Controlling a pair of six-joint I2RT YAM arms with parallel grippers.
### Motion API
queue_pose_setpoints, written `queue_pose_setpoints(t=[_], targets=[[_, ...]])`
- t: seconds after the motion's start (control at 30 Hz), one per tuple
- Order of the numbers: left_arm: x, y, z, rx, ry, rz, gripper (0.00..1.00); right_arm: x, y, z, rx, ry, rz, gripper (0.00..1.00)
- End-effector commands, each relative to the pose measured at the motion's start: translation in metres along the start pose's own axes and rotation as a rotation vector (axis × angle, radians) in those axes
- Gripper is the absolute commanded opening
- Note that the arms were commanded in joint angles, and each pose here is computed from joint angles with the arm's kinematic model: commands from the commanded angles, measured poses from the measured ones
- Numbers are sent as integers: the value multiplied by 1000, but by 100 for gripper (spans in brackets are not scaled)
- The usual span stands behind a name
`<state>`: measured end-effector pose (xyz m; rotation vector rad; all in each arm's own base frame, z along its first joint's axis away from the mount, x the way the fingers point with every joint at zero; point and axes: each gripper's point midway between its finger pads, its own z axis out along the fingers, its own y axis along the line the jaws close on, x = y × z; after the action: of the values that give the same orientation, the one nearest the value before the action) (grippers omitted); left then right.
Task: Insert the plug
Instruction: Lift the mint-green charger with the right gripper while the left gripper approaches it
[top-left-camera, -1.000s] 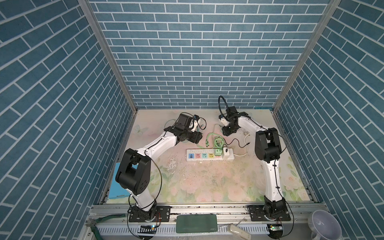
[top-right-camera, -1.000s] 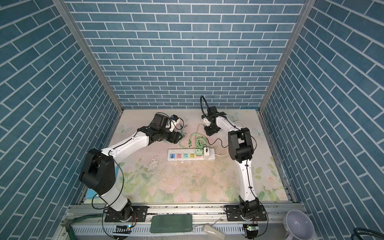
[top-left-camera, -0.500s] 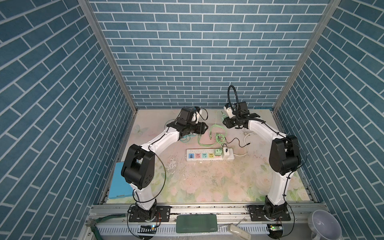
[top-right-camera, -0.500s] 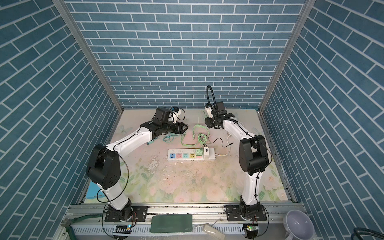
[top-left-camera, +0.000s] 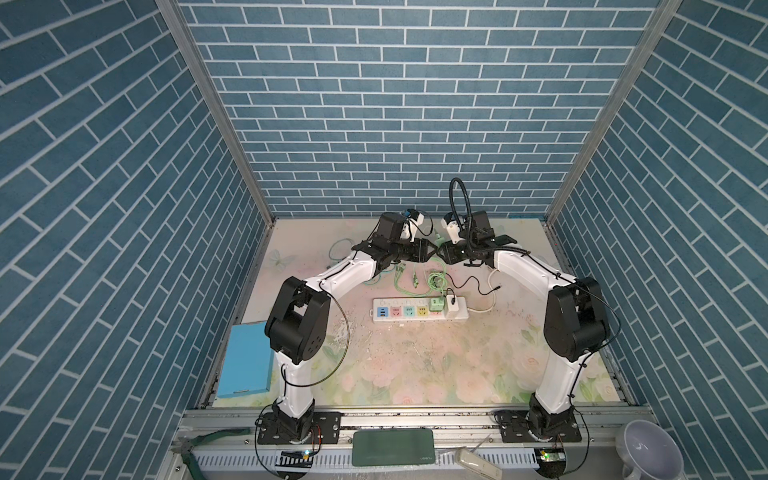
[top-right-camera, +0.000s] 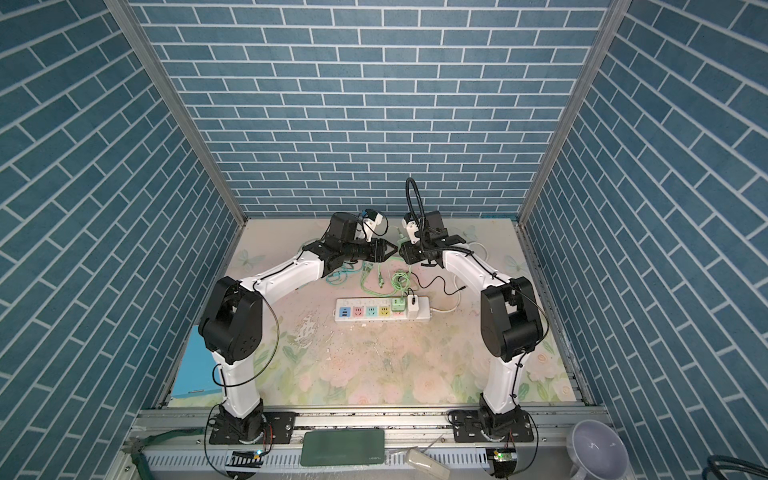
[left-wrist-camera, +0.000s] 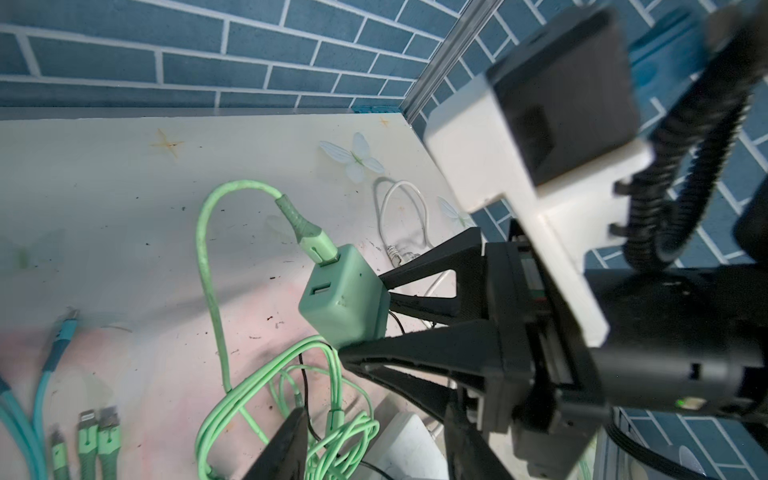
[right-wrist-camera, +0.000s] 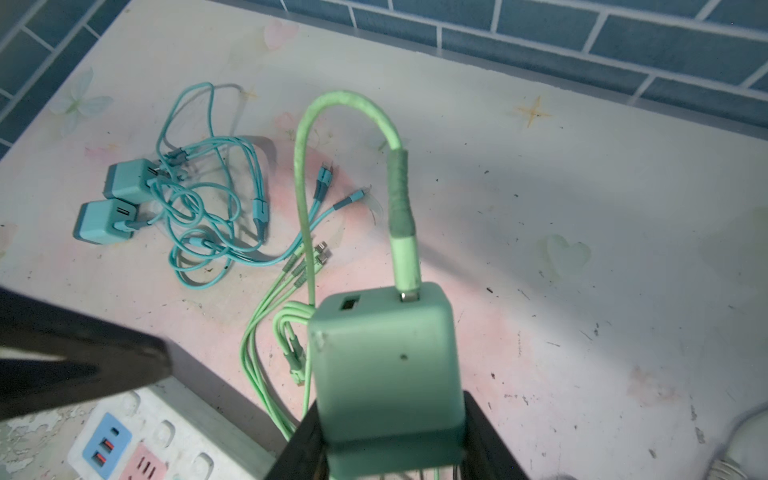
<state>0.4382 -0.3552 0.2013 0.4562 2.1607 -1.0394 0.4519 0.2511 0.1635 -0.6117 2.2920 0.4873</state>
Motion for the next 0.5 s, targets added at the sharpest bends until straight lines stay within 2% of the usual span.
queue_pose_setpoints(t=[0.0,0.27,0.47], targets=[[-14,-7,1,30,-45,4,52,-19,9,-18,-32,-98,12,14],[-32,-12,3,55,-127,-21,49,-22,14,-29,-45,-145,2,13],[-36,-8,11,54,-136,-43,47,-23,20,-35,-72,-180,7,14]])
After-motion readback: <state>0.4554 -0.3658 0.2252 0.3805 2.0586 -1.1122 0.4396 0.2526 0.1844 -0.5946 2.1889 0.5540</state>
